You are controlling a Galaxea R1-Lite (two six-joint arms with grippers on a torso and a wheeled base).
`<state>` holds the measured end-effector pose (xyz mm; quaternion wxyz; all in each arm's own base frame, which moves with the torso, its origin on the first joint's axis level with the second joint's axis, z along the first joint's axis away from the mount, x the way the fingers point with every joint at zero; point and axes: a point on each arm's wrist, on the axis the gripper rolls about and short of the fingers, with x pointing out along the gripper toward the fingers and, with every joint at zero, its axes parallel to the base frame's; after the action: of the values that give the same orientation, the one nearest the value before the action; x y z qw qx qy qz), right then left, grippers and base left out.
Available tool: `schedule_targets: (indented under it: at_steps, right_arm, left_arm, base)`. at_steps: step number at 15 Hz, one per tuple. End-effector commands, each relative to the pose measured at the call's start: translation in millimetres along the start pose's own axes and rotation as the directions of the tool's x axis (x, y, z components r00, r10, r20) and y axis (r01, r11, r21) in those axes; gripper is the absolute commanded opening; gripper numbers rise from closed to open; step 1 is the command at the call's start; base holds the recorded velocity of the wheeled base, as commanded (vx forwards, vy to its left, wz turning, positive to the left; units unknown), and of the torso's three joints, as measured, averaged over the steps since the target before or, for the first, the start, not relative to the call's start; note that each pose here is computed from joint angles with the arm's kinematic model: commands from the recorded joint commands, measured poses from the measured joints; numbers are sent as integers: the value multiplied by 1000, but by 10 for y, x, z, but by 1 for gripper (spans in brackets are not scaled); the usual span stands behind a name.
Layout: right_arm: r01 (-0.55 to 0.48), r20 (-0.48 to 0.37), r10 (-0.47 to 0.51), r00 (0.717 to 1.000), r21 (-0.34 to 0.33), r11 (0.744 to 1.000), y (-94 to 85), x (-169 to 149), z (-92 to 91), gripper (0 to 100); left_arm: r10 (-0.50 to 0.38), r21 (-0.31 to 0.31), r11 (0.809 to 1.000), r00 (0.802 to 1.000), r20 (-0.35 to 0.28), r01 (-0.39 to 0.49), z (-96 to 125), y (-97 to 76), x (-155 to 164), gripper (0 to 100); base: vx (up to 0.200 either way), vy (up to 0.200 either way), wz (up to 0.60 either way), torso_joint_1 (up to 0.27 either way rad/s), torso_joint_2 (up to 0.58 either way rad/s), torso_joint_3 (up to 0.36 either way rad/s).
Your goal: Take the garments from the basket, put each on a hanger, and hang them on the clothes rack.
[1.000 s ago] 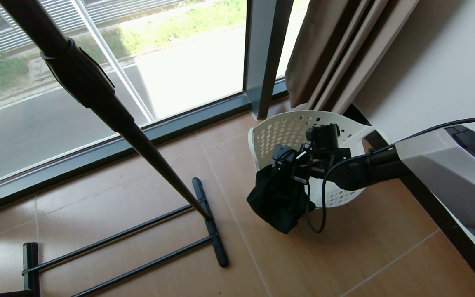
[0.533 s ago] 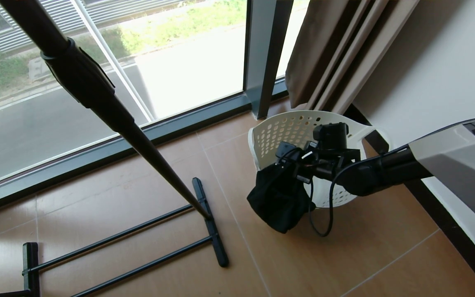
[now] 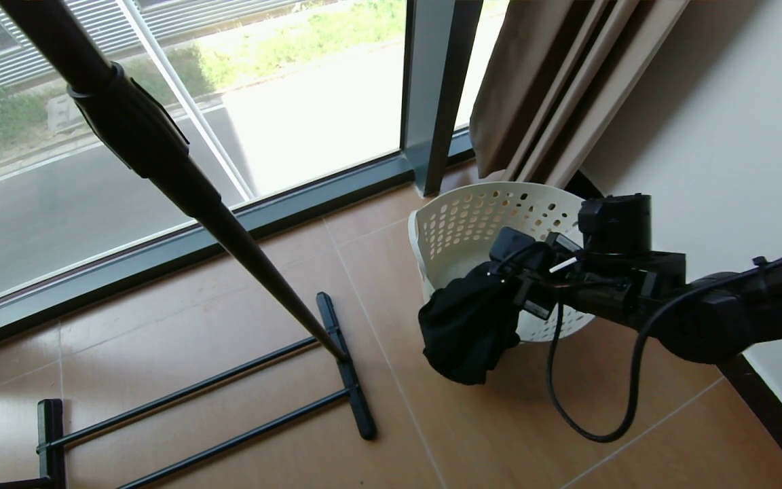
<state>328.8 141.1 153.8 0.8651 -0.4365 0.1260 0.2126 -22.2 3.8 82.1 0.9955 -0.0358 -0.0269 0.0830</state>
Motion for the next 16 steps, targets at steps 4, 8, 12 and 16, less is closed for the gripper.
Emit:
schedule_targets:
  at_steps: [4, 8, 12, 16]
  right_arm:
    - [33, 165, -59, 985, 153, 988, -31, -1183, 139, 0]
    - [41, 291, -105, 951, 217, 975, -18, -1799, 142, 0]
    - [38, 320, -109, 941, 218, 975, 70, -2054, 2, 0]
    - [31, 309, -100, 946, 219, 975, 89, -2015, -10, 0]
  left_arm:
    - [1, 0, 1000, 1000, 1, -1, 1, 0, 0, 100]
    - [-1, 0, 1000, 1000, -1, 1, -1, 0, 0, 100]
    - [-1, 0, 1000, 1000, -1, 1, -1, 0, 0, 100]
    - [1, 0, 1000, 1000, -1, -1, -1, 0, 0, 100]
  base:
    - [0, 0, 0, 0, 0, 0]
    - [0, 0, 0, 0, 0, 0]
    - [0, 0, 0, 0, 1, 60]
    - [0, 0, 0, 0, 1, 188]
